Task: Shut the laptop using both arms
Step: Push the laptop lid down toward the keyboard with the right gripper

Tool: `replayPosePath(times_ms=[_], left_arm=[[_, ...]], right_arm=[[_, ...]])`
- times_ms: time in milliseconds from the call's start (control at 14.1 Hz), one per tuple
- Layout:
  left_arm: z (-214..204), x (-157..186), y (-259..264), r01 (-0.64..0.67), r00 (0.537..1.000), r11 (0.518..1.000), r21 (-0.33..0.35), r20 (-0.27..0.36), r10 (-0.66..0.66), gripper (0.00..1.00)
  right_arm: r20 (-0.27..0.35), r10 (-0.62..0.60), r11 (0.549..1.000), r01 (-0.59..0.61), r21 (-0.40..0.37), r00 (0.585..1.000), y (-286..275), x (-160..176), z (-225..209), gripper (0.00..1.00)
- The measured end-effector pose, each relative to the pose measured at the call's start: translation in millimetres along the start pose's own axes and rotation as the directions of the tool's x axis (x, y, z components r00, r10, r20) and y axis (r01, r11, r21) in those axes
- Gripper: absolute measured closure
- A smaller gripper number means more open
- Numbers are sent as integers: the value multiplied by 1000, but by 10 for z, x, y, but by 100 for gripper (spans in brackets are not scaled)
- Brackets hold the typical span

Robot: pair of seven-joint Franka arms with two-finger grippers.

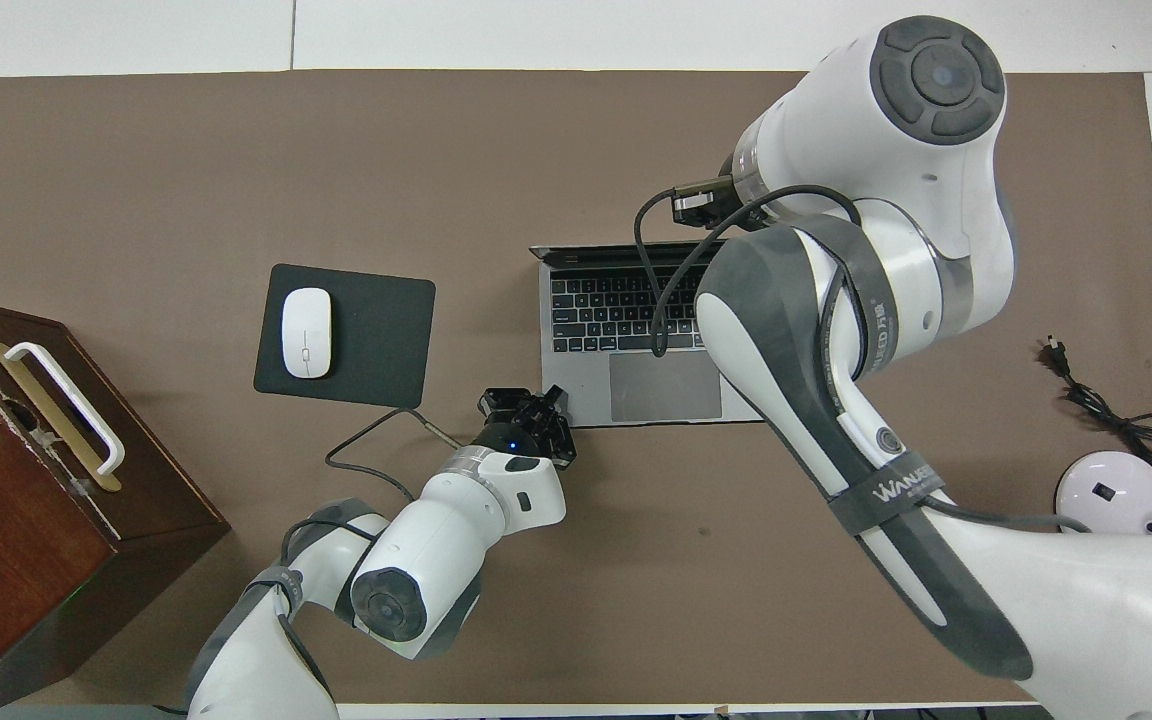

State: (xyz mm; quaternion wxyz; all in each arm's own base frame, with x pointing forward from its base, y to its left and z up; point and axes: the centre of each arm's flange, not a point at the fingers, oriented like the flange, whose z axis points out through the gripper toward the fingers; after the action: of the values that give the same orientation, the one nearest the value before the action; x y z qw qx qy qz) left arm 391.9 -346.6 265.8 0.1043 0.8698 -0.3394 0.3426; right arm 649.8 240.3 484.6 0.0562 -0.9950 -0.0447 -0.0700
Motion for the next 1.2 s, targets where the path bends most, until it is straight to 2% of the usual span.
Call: replayPosePath(times_ms=[283,495,848,1061,1202], left_arm=[[0,-2,3,-4,1000,1000,1,-1,4,99],[0,-4,4,-5,1000,1000,1,-1,5,99],[1,-6,5,-8,1000,1000,1,-3,8,99],[1,-9,6,-10,1000,1000,1,-3,10,99],[0,-10,7,-11,1000,1000,1,-4,11,99]], right_arm=[[35,1,1000,-1,-6,999,8,-38,32,99],[80,20,999,-22,26,997,2,-80,63,99],[143,30,999,-35,35,989,16,-147,113,99],[187,54,995,-68,70,981,44,-201,229,99],[213,58,995,-73,67,975,60,-254,345,99]])
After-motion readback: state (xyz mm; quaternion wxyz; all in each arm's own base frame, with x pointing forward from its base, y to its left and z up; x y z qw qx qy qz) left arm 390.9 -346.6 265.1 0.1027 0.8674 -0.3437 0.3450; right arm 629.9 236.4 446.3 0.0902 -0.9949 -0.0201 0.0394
